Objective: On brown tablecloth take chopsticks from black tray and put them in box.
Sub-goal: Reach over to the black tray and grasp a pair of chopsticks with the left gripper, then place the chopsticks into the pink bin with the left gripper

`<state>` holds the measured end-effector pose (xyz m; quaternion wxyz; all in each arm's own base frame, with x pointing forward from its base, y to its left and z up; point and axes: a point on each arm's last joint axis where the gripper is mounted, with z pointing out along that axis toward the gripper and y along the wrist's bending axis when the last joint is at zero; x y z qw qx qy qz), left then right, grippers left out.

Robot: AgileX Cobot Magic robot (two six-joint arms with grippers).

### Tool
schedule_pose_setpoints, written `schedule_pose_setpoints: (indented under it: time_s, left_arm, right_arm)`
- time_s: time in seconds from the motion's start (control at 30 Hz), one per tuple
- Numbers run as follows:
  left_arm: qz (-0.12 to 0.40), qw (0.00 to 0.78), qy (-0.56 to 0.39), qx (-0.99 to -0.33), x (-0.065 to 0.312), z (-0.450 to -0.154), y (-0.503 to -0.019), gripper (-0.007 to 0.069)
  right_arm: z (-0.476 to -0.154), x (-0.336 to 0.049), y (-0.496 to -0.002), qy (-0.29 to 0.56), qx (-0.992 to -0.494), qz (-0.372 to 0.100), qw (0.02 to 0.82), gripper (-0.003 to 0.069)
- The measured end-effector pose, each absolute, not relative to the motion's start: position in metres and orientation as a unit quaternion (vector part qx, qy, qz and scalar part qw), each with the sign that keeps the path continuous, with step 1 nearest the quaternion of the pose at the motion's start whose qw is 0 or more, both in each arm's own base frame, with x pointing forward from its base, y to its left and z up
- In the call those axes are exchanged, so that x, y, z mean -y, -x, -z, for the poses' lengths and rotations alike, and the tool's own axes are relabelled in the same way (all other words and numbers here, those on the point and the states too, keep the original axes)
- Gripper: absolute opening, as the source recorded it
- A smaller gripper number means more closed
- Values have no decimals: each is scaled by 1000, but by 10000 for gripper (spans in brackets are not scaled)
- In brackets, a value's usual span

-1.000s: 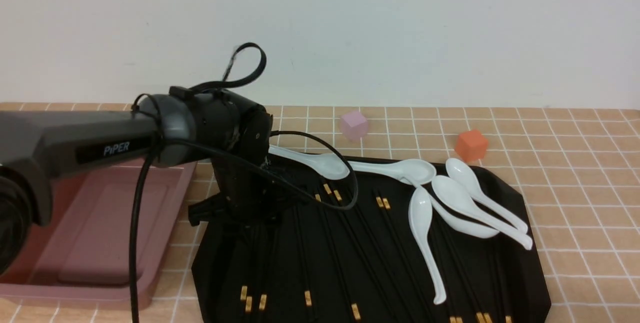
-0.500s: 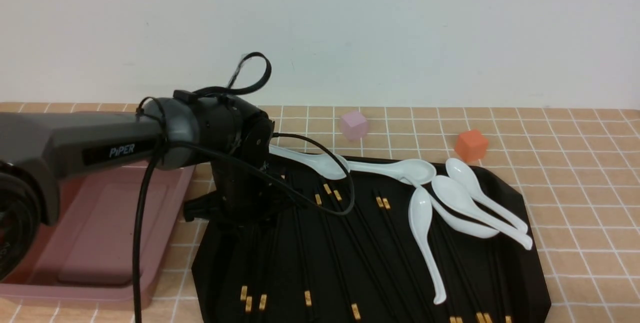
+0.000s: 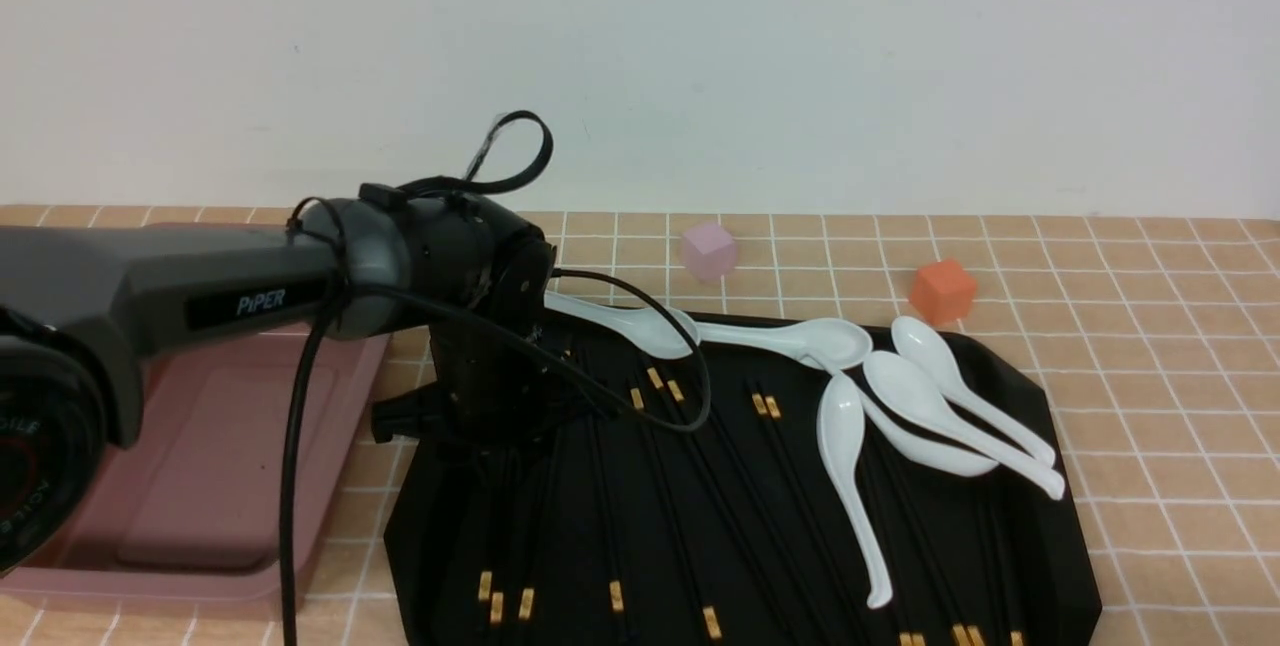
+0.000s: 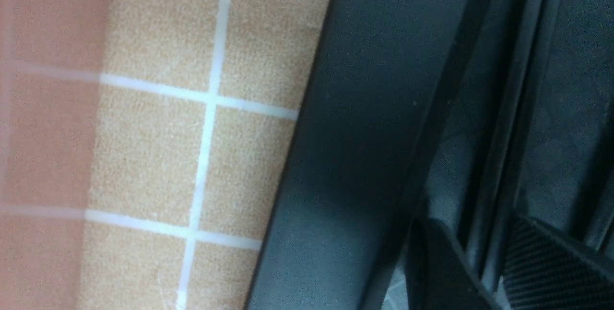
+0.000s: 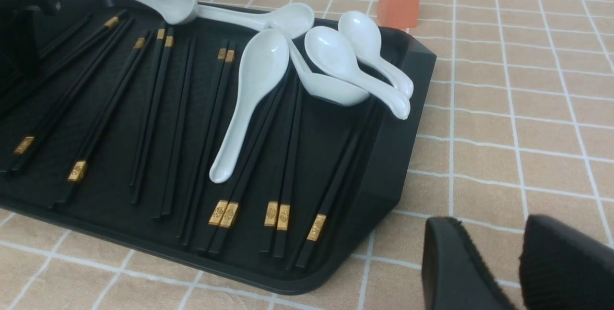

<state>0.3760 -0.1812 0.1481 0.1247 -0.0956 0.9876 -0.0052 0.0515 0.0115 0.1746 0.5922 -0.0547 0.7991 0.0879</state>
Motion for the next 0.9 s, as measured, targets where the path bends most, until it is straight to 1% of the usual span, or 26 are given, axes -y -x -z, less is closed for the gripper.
schedule_pose_setpoints:
  time_s: [0.1, 0.17, 0.23, 0.27, 0.47, 0.6, 0.67, 0.73, 0.83, 0.9]
  left_arm:
    - [6, 124, 97, -988, 181, -148, -376, 235]
    - [12, 118, 103, -988, 183, -148, -375, 188]
    - [16, 115, 105, -988, 183, -148, -375, 111]
    - [18, 116, 100, -988, 184, -148, -375, 87]
    - [28, 113, 100, -988, 185, -151, -374, 92]
    - [41, 110, 110, -987, 185, -162, -370, 92]
    - [44, 110, 114, -986, 183, -183, -364, 92]
    - [55, 130, 114, -983, 181, -210, -363, 92]
    - [66, 177, 110, -976, 176, -262, -358, 92]
    - [58, 199, 107, -972, 169, -291, -352, 92]
  right_arm:
    - [-175, -12, -51, 55, -799, -88, 592, 240]
    - [-175, -12, -51, 55, -799, -88, 592, 240]
    - [-175, -12, -51, 55, -799, -88, 592, 240]
    - [-175, -12, -51, 55, -799, -88, 592, 240]
    - [-175, -12, -51, 55, -799, -88, 592, 240]
    - [-175, -12, -51, 55, -799, -88, 592, 240]
    - [-175, -12, -51, 55, -799, -88, 592, 240]
    - [-175, -12, -51, 55, -799, -88, 592, 240]
    - [-175, -12, -51, 55, -799, -88, 592, 240]
    - [-175, -12, -51, 55, -799, -88, 592, 240]
